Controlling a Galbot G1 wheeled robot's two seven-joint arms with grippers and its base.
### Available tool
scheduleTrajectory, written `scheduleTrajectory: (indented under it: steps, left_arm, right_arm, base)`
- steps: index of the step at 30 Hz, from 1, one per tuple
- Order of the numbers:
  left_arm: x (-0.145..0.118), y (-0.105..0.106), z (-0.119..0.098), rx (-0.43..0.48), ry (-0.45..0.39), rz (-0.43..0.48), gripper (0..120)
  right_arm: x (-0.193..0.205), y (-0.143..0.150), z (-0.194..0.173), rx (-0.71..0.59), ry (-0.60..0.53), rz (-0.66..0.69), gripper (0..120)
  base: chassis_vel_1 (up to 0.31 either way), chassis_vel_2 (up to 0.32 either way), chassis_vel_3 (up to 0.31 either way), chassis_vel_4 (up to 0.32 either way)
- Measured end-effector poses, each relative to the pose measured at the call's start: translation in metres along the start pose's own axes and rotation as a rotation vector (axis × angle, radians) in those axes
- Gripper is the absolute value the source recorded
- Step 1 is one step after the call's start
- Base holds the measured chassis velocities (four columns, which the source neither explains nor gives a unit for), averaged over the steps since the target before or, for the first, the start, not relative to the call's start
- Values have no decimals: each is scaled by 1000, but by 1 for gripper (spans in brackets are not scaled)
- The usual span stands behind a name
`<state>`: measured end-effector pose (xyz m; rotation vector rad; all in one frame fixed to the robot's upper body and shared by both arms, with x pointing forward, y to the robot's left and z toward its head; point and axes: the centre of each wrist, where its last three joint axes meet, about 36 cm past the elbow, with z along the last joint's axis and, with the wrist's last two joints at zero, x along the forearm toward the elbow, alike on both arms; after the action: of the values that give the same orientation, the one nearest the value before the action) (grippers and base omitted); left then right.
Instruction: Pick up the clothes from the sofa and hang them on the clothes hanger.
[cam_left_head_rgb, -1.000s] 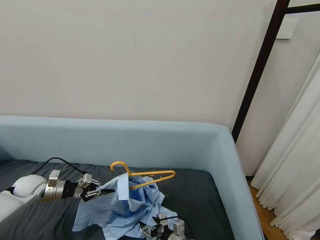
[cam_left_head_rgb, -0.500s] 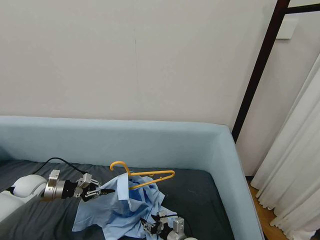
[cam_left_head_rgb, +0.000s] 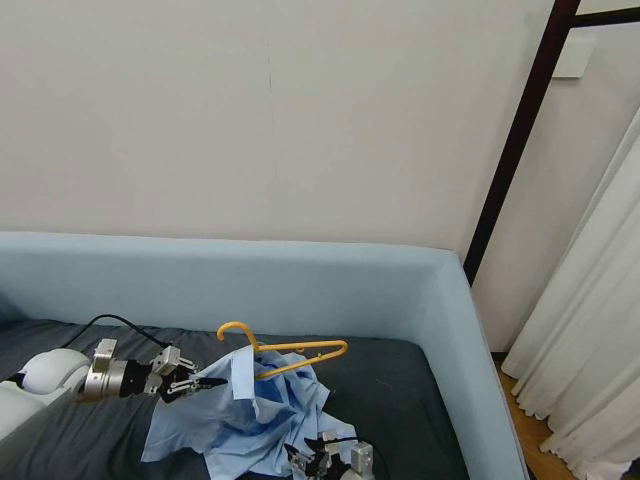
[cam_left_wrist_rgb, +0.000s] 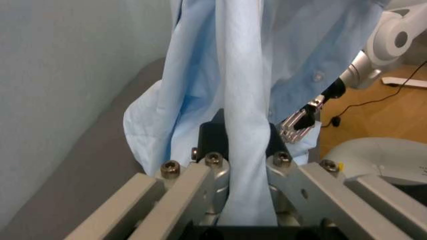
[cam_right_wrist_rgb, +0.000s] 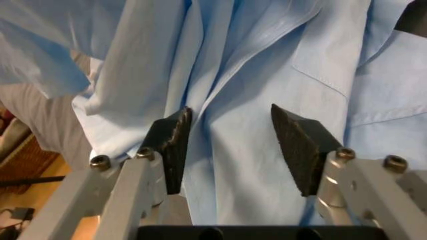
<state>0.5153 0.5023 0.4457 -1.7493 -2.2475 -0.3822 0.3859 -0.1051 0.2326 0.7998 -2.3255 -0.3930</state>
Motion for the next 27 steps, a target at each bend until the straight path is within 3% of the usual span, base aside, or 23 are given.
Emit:
scheduleTrajectory:
  steps: [14,17,20,27]
  left_arm:
    - [6,-5,1,2,4,-2,3]
    - [5,-5,0,1,5,0,3]
    - [3,-4,2,5,7,3,3]
    - [-2,-3,6,13,13,12,3]
  right_arm:
    - [-8,-4,-12,-67,-14,5,45]
    - [-9,-3,-12,-74,-14,4,39]
    - [-12,-3,-12,-84,-16,5,23]
    - [-10,-1,-10,-83,-8,-5,0]
  base:
    - [0,0,0,0]
    - [0,0,0,0]
    - [0,0,0,0]
    - [0,0,0,0]
